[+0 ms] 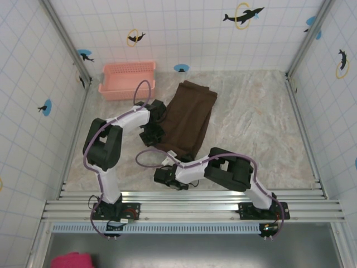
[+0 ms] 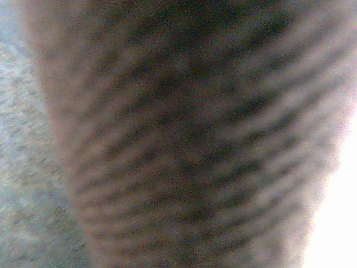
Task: Roll up the long pants
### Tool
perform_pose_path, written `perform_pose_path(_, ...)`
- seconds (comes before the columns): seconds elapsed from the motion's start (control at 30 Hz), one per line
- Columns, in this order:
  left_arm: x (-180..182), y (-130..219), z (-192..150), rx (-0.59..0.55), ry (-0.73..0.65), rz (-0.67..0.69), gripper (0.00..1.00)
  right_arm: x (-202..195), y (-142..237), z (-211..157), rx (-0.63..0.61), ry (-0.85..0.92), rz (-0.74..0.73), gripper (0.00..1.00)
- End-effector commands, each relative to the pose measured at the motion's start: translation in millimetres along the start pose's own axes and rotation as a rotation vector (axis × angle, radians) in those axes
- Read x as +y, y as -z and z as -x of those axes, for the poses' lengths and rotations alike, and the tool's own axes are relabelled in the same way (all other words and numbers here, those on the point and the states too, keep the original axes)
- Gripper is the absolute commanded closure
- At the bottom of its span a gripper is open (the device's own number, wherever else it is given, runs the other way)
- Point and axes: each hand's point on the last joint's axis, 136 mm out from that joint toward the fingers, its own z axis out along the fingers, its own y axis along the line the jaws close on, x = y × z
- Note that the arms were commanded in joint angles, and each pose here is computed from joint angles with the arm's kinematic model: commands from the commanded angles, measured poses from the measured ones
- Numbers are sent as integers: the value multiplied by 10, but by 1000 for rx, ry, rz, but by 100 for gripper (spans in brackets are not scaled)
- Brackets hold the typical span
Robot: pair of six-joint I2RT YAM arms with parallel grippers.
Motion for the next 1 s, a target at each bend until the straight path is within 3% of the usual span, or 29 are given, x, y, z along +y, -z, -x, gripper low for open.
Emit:
perform_pose_path(0.0, -43, 320, 136, -133, -94, -82, 16, 292, 66, -82, 1, 35, 255, 100)
perform_pose_path(0.03, -41, 415, 175, -174, -112, -103, 3, 278, 103, -79, -6, 32, 303, 100)
perform_pose_path(0.27, 64, 1125, 325, -420, -178, -184, 2, 202, 169, -158, -1, 32, 578, 100)
perform_pose_path(0.47, 187, 1339, 231, -509, -129, -301, 2, 221, 101, -181, 34, 30, 791, 100)
perform_pose_path(0.7, 245, 990, 50, -515, -15, -516, 2, 220, -11, -118, 72, -62, 999, 100)
perform_pose_path(0.97, 167, 718, 61, -544, 233, -866, 3, 296, -7, -92, 87, -42, 1076, 100)
